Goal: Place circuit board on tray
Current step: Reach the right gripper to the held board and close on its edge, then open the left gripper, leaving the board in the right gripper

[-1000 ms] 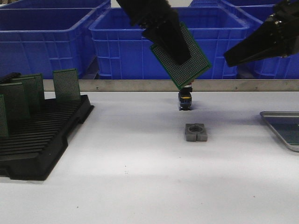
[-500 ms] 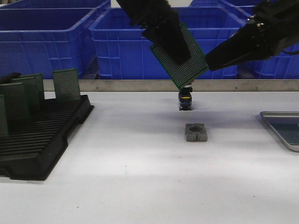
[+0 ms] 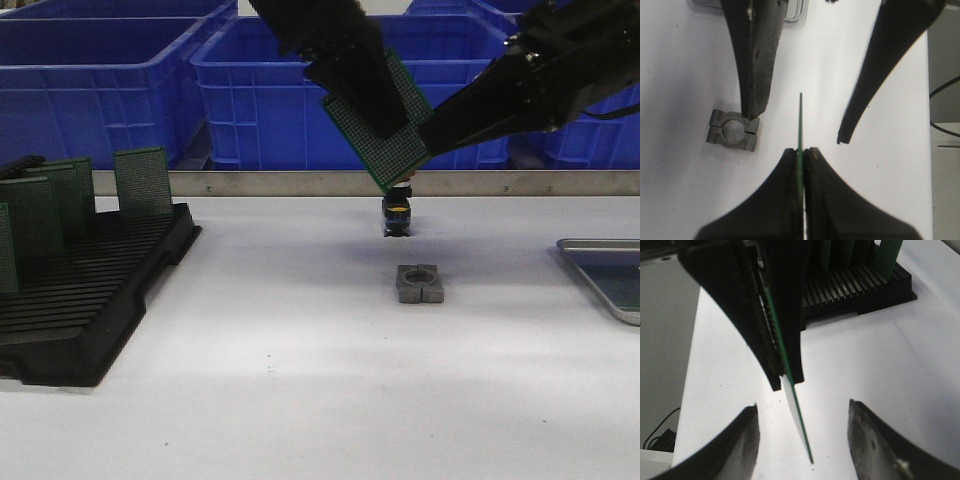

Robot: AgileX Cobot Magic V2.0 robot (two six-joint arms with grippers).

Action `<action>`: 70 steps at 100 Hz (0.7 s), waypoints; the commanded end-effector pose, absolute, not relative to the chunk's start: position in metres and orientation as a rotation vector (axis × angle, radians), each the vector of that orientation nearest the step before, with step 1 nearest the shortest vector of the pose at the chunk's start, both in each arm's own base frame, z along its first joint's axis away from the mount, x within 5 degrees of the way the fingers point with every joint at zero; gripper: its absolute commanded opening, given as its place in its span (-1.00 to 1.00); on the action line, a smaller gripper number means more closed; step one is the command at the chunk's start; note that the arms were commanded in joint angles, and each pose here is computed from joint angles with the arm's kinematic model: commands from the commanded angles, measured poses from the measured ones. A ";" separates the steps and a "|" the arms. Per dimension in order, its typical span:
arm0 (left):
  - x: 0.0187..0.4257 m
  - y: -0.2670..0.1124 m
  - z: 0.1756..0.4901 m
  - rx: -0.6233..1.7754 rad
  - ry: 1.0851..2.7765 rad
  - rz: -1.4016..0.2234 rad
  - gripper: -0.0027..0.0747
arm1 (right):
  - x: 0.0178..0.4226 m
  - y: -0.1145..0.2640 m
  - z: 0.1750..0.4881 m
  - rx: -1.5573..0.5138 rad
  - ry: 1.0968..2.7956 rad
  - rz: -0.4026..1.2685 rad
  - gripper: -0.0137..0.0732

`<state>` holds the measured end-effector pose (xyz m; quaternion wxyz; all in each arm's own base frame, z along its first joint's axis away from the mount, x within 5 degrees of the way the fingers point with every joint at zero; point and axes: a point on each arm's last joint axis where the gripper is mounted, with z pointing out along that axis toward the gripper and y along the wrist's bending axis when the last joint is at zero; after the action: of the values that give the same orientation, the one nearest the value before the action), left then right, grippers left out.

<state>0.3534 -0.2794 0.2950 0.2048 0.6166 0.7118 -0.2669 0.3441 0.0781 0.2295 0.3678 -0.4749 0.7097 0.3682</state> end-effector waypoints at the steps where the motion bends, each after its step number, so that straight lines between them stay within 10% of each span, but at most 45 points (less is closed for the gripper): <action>1: 0.336 -0.278 0.336 1.707 1.888 -0.800 -0.98 | 0.333 0.085 0.261 -1.254 1.657 1.074 0.18; 53: 0.336 -0.278 0.336 1.707 1.888 -0.800 -0.98 | 0.333 0.098 0.259 -1.266 1.671 1.054 -0.85; 70: 0.336 -0.278 0.336 1.707 1.888 -0.800 -0.98 | 0.334 0.098 0.259 -1.250 1.688 1.053 -0.83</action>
<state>0.3507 -0.2785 0.2944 0.1920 0.6247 0.7067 -0.2709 0.3391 0.0933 0.2287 0.3563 -0.5011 0.6946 0.3734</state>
